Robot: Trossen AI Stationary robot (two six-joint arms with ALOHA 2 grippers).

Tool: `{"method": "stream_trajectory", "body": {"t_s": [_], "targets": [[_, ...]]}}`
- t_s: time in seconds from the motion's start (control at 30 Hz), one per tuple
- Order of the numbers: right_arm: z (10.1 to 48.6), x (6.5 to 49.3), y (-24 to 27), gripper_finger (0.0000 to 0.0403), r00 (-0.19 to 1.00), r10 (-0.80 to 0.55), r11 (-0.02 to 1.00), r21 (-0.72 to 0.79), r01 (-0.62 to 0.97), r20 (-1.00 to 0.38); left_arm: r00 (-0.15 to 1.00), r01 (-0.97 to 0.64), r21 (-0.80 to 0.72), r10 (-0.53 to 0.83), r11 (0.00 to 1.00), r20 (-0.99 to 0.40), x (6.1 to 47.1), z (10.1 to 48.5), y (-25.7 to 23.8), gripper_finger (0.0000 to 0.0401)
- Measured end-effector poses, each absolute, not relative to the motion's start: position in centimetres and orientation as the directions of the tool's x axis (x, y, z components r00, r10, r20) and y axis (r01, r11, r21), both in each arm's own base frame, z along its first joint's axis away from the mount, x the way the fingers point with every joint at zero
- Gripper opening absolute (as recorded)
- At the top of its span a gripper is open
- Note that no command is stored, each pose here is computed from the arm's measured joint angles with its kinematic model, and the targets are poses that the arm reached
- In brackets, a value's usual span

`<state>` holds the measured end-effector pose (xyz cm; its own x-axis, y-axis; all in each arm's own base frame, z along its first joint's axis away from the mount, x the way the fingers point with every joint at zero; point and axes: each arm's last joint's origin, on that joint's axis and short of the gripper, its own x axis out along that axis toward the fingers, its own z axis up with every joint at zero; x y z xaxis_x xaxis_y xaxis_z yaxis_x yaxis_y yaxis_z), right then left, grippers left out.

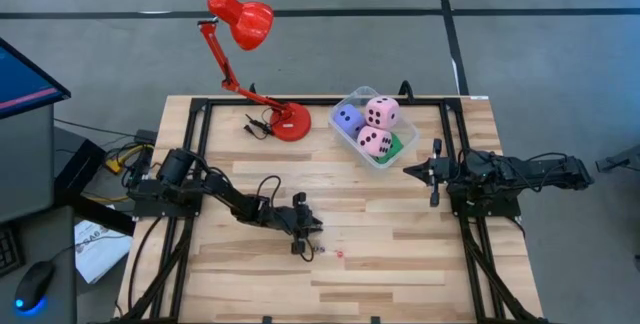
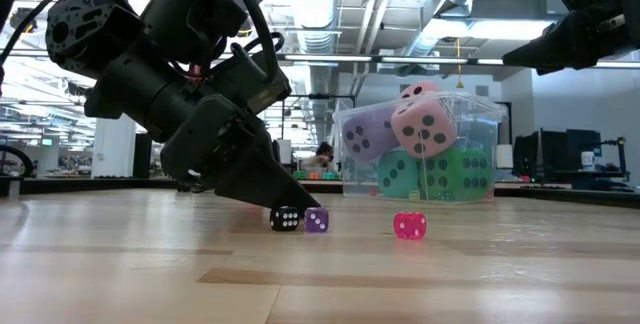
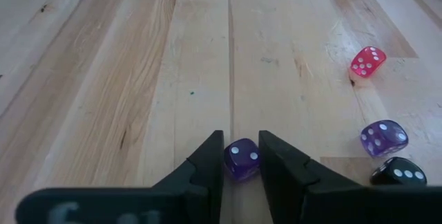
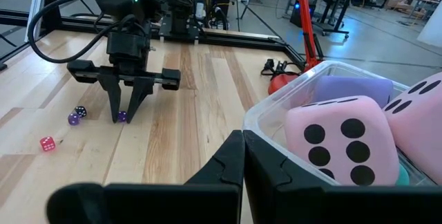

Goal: Pick & Place Dice
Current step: Put the small top purple dice into the transparent bin

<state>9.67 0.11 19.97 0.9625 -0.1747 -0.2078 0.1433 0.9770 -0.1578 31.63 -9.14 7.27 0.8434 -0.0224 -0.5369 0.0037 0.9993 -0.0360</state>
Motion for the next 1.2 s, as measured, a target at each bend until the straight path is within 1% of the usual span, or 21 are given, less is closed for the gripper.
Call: {"method": "stream_trajectory", "body": {"t_s": [0.43, 0.63, 0.8, 0.9, 1.07, 1.2], "targets": [[20.0, 9.7, 0.1, 0.0, 0.963, -0.174, 0.977, -0.158, 0.143, -0.208, 0.846, 0.004, -0.038, -0.024, 0.999, -0.532, 31.7, 7.3, -9.1, 0.0068], [20.0, 9.7, 0.1, 0.0, 0.963, -0.174, 0.977, -0.158, 0.143, -0.207, 0.874, -0.028, -0.087, -0.018, 0.996, -0.485, 32.2, 8.0, -8.0, 0.0067], [20.0, 9.7, 0.1, 0.0, 0.963, -0.174, 0.977, -0.158, 0.143, -0.208, 0.913, -0.078, -0.078, 0.04, 0.994, -0.406, 32.7, 11.1, -5.9, 0.0067], [20.0, 9.7, 0.1, 0.0, 0.963, -0.174, 0.977, -0.157, 0.143, -0.206, 0.937, -0.101, -0.053, 0.077, 0.993, -0.341, 32.9, 13.8, -4.5, 0.0066], [20.0, 9.7, 0.1, 0.0, 0.964, -0.174, 0.977, -0.157, 0.144, -0.202, 0.956, -0.14, 0.056, 0.15, 0.988, -0.25, 33.7, 18.3, -2.1, 0.0066], [20.0, 9.7, 0.1, 0.0, 0.964, -0.175, 0.977, -0.156, 0.145, -0.201, 0.965, -0.189, 0.101, 0.203, 0.977, -0.163, 34.9, 21.2, -0.2, 0.0066]]}}
